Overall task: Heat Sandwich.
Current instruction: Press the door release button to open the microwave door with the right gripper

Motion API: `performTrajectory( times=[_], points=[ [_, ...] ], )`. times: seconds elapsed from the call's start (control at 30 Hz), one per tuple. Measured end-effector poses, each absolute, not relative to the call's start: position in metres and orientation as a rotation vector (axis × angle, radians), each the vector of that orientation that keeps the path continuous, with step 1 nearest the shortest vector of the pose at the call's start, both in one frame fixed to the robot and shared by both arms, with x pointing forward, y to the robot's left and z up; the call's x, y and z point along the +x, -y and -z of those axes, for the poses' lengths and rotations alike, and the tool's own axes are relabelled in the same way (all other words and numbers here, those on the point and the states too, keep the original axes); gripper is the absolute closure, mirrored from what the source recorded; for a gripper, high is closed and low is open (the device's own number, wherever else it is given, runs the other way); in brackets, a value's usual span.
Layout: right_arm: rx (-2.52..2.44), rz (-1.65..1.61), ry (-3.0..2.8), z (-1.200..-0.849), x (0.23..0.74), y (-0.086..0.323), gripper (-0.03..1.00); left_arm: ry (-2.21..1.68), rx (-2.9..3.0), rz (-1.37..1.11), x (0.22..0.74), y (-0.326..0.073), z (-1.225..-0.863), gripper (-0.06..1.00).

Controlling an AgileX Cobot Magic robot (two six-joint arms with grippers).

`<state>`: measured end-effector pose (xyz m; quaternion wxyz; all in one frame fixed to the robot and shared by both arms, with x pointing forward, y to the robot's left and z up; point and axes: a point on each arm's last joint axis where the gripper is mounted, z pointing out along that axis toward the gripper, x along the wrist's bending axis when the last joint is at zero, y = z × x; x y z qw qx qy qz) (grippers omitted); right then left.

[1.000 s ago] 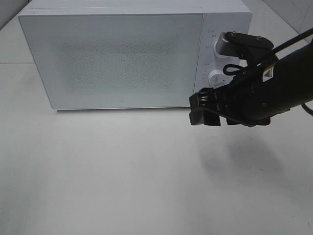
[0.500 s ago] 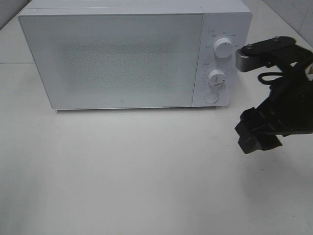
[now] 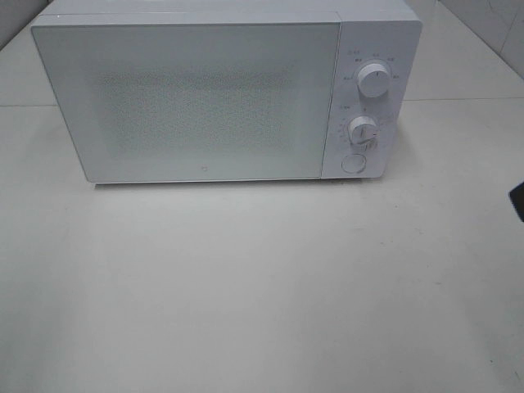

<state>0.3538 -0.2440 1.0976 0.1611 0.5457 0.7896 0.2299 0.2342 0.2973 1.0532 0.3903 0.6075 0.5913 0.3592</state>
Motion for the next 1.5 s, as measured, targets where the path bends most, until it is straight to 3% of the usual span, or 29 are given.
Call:
performTrajectory(
  times=[0.53, 0.77, 1.13, 1.5],
  points=[
    [1.581, -0.838, -1.854, -1.122, 0.262, 0.304, 0.22, -1.503, 1.544, -0.913, 0.234, -0.297, -1.053, -0.05],
    [1.612, -0.867, -1.680, -1.094, 0.232, 0.313, 0.22, -1.503, 1.544, -0.913, 0.234, -0.297, -1.053, -0.05],
    [1.597, -0.889, -1.588, -1.051, 0.227, 0.313, 0.22, -1.503, 1.544, -0.913, 0.234, -0.297, -1.053, -0.05],
    [1.590, -0.882, -1.596, -1.047, 0.230, 0.313, 0.22, -1.503, 1.544, -0.913, 0.234, -0.297, -1.053, -0.05]
  ],
)
